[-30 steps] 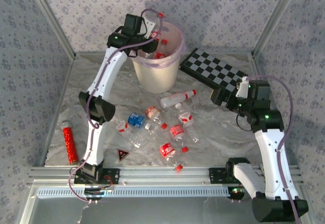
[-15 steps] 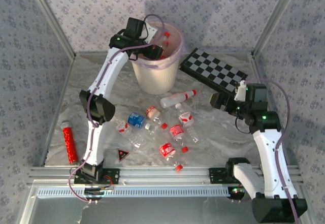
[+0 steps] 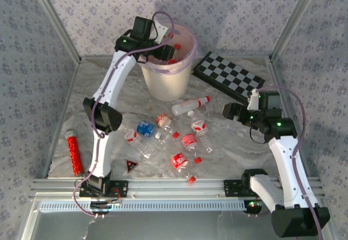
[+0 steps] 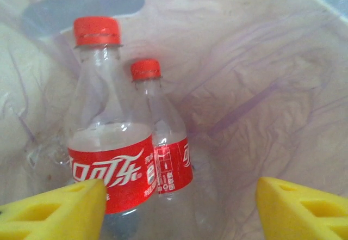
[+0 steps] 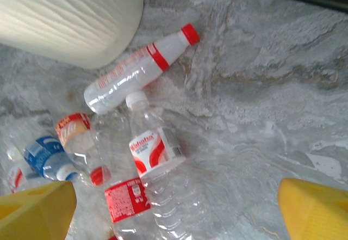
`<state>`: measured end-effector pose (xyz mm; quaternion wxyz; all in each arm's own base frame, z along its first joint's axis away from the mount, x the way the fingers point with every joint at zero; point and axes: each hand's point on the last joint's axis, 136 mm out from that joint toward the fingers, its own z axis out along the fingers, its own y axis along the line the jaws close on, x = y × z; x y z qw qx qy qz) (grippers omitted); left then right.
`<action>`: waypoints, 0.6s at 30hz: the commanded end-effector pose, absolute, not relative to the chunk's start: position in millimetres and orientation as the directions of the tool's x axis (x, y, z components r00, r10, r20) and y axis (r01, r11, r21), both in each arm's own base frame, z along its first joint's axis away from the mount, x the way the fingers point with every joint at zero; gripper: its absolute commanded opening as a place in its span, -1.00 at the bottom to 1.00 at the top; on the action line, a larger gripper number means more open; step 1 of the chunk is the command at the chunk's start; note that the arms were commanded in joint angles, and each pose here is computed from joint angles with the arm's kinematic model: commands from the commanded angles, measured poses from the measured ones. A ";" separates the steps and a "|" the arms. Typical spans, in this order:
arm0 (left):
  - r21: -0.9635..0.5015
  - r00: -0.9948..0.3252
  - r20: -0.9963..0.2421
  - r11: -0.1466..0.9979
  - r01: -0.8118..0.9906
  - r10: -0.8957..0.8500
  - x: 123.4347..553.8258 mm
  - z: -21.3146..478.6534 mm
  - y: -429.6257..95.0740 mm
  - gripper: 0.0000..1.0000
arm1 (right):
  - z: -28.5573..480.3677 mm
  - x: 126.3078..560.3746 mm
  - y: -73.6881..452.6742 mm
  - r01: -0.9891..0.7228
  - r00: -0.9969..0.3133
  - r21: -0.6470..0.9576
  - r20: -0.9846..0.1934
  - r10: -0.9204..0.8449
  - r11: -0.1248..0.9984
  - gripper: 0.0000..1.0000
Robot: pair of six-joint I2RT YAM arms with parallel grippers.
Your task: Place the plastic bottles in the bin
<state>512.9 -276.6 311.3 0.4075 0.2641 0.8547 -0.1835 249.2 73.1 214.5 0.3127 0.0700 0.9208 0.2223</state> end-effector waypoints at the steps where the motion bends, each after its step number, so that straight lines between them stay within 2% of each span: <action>1: -0.118 -0.472 -0.847 0.778 0.616 0.245 509.3 347.9 -281.4 0.34 | 187.2 238.5 82.0 -0.030 -0.850 0.387 -0.496 0.180 0.922 0.91; 6: -0.133 -0.513 -0.818 0.782 0.610 0.261 516.3 320.1 -290.5 0.17 | 152.9 222.6 105.9 -0.066 -0.906 0.343 -0.414 0.088 0.937 0.82; 11: -0.154 -0.557 -0.783 0.781 0.606 0.278 522.6 287.5 -301.2 0.06 | 121.0 214.2 123.0 -0.053 -0.940 0.316 -0.335 0.059 0.947 0.59; 18: -0.173 -0.603 -0.741 0.783 0.597 0.296 527.2 254.9 -306.9 0.02 | 93.2 213.5 133.9 -0.058 -0.955 0.260 -0.296 0.023 0.964 0.36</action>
